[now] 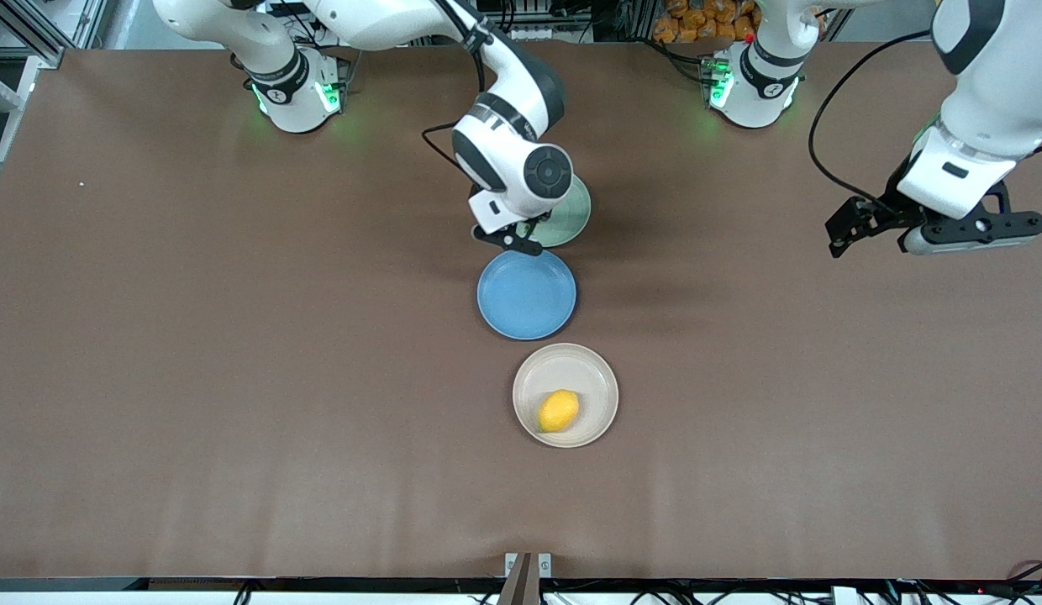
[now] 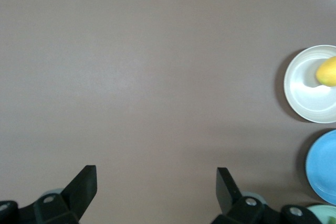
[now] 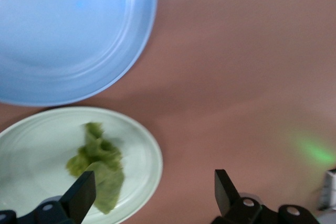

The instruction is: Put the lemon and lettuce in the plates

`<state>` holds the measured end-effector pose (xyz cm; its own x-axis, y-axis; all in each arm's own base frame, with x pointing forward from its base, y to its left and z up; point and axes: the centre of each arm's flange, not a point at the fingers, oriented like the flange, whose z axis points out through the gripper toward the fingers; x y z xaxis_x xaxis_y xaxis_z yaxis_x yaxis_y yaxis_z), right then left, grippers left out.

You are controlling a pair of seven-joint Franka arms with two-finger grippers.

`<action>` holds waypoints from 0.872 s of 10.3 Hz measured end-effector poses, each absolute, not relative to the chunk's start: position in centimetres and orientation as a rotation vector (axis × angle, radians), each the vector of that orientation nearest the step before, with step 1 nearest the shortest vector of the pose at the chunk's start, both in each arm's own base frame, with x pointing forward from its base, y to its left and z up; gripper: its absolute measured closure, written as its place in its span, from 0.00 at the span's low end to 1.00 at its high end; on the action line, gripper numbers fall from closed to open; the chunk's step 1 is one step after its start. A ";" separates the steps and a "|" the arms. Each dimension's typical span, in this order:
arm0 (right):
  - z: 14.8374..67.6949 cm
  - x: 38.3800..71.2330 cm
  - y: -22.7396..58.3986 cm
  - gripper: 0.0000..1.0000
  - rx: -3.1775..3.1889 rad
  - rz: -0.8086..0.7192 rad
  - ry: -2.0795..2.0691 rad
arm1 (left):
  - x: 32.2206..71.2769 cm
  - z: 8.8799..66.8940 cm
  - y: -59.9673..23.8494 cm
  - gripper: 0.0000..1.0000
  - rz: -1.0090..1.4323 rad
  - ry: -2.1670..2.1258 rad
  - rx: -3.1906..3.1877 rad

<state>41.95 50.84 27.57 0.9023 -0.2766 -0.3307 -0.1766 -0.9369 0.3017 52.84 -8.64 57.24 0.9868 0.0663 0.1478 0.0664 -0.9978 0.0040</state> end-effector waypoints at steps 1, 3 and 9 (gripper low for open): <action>28.1 43.5 49.5 0.00 2.796 -0.568 -0.340 | 52.8 58.6 -9.0 0.00 -0.230 -0.105 -3.145; 29.3 46.8 45.8 0.00 2.800 -0.627 -0.306 | 52.9 60.2 -9.1 0.00 -0.235 -0.087 -3.152; 29.6 56.6 27.3 0.00 2.762 -0.930 -0.248 | 51.9 62.5 -10.2 0.00 -0.148 -0.043 -3.148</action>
<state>56.56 27.28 29.61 0.7862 -0.2263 -0.5751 -0.0898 -0.9625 0.2560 51.89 -10.17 62.54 0.9953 0.0274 0.0934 0.0265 -0.9996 0.0112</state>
